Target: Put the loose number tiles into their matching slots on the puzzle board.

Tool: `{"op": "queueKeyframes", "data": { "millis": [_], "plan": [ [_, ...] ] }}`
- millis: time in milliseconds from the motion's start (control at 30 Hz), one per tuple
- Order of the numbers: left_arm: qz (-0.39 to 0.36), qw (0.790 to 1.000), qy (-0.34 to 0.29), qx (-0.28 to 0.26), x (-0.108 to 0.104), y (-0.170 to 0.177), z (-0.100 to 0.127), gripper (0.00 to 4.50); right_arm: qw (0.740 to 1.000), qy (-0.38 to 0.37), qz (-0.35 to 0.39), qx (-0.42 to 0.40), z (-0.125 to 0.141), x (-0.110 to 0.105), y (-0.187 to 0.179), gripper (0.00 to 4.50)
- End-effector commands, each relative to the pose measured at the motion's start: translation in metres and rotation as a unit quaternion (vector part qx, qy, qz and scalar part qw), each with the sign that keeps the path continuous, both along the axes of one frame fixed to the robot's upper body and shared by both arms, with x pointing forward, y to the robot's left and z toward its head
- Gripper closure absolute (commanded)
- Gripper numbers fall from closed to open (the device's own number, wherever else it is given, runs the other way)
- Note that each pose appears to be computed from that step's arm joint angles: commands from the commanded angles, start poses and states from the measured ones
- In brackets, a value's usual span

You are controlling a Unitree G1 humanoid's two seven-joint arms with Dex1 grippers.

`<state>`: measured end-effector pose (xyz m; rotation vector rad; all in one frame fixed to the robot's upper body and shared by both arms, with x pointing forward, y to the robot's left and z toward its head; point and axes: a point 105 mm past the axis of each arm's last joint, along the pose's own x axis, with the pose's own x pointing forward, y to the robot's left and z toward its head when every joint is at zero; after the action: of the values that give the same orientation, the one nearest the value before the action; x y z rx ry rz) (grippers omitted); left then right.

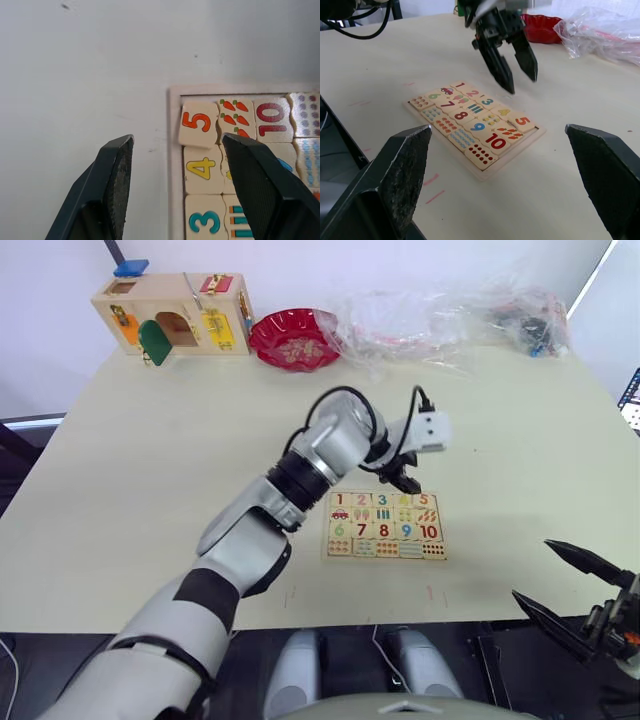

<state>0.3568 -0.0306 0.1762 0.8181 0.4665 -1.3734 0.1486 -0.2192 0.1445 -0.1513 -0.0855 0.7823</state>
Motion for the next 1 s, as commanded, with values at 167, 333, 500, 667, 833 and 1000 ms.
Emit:
{"op": "queueKeyframes", "data": {
  "millis": [167,333,500,667,833,1000],
  "plan": [
    [-0.038,0.994,0.006,-0.102,0.004,0.003,0.010,1.49,1.000,-0.013,0.008,-0.006,0.008,-0.002,0.003,0.00],
    [-0.073,0.990,-0.002,-0.124,0.001,0.001,-0.002,1.49,1.000,-0.011,0.007,-0.006,0.008,-0.002,0.004,0.00],
    [-0.095,0.988,-0.007,-0.121,0.000,-0.002,-0.018,3.22,1.000,-0.008,0.006,-0.005,0.008,-0.004,0.004,0.00],
    [-0.101,0.989,-0.023,-0.108,0.004,-0.002,-0.030,4.43,1.000,-0.006,0.004,-0.004,0.007,-0.005,0.005,0.00],
    [-0.094,0.990,-0.028,-0.099,0.007,-0.004,-0.038,4.43,1.000,-0.005,0.002,-0.004,0.007,-0.005,0.006,0.00],
    [-0.088,0.992,-0.037,-0.088,0.010,-0.004,-0.043,4.43,1.000,-0.004,0.002,-0.004,0.007,-0.006,0.006,0.00]
  ]
}}
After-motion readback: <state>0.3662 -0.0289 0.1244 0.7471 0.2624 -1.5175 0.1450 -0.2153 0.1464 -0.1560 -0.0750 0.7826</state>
